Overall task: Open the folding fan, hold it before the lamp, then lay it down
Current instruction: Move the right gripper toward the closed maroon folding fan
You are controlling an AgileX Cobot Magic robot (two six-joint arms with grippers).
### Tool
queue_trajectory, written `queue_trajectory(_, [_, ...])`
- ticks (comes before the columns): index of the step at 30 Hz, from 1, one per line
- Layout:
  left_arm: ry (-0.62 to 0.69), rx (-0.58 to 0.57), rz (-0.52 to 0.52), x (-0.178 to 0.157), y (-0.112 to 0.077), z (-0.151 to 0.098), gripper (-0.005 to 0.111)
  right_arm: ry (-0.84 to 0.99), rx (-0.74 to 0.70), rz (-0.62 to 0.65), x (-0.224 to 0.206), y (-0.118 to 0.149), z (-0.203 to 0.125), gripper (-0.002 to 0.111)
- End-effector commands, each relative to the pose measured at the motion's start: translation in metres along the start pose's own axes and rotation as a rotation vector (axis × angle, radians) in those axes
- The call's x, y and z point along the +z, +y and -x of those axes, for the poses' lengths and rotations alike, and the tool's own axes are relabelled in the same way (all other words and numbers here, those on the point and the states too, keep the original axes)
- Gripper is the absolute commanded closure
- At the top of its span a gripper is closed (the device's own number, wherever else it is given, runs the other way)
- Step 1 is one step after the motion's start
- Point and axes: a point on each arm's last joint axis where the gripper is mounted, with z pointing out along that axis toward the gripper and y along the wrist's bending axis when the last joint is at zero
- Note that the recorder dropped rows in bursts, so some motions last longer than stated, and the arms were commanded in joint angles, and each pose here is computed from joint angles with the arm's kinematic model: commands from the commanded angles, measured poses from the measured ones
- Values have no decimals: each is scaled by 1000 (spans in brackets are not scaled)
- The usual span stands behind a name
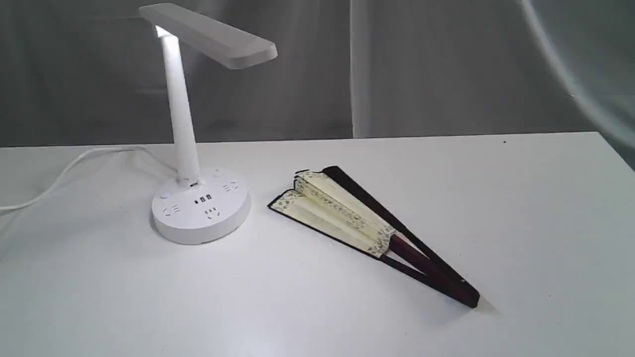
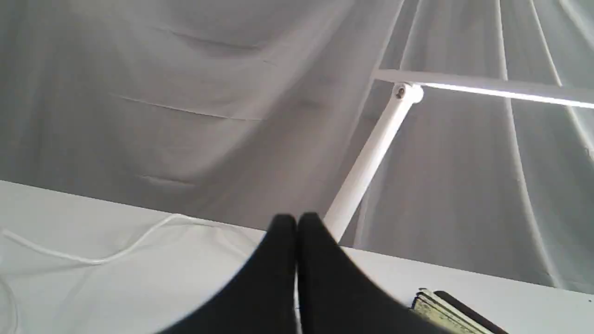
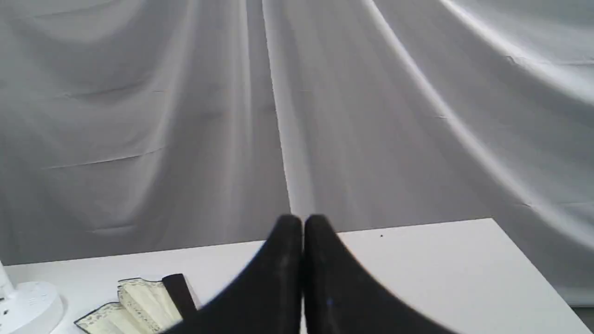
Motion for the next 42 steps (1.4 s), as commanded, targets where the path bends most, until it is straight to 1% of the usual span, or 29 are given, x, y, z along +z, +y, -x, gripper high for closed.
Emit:
queue_trajectory(1, [25, -31, -4, -6, -5, 15, 107, 12, 12, 15, -4, 3, 15, 108])
queue_trajectory(5, [50, -30, 0, -17, -10, 35, 107, 0, 34, 26, -9, 6, 34, 108])
queue_trajectory(8, [58, 0, 15, -25, -12, 48, 107, 17, 40, 32, -13, 8, 42, 108])
queue_trajectory(10, [59, 28, 32, -28, -12, 53, 107, 71, 78, 29, -9, 9, 46, 108])
queue_trajectory(13, [51, 33, 34, -32, -13, 59, 107, 181, 123, 16, 2, 10, 49, 108])
queue_trajectory(15, [51, 17, 24, -32, -14, 60, 107, 237, 122, 8, 11, 10, 50, 108])
queue_trajectory(19, [61, 17, 27, -32, -14, 59, 107, 355, 74, 0, 31, 11, 53, 108])
queue_trajectory(24, [156, 6, 45, -15, -14, 58, 107, 471, 77, -12, 55, 12, 60, 108])
queue_trajectory(30, [266, 4, 72, 10, -19, 73, 107, 529, 65, -18, 81, 12, 66, 108])
queue_trajectory(34, [364, 7, 98, 33, -20, 77, 107, 576, 67, -27, 99, 12, 65, 108])
queue_trajectory(38, [437, 7, 117, 60, -19, 74, 107, 632, 73, -35, 120, 12, 61, 108])
queue_trajectory(42, [483, 9, 128, 82, -17, 66, 107, 687, 62, -38, 143, 11, 58, 108])
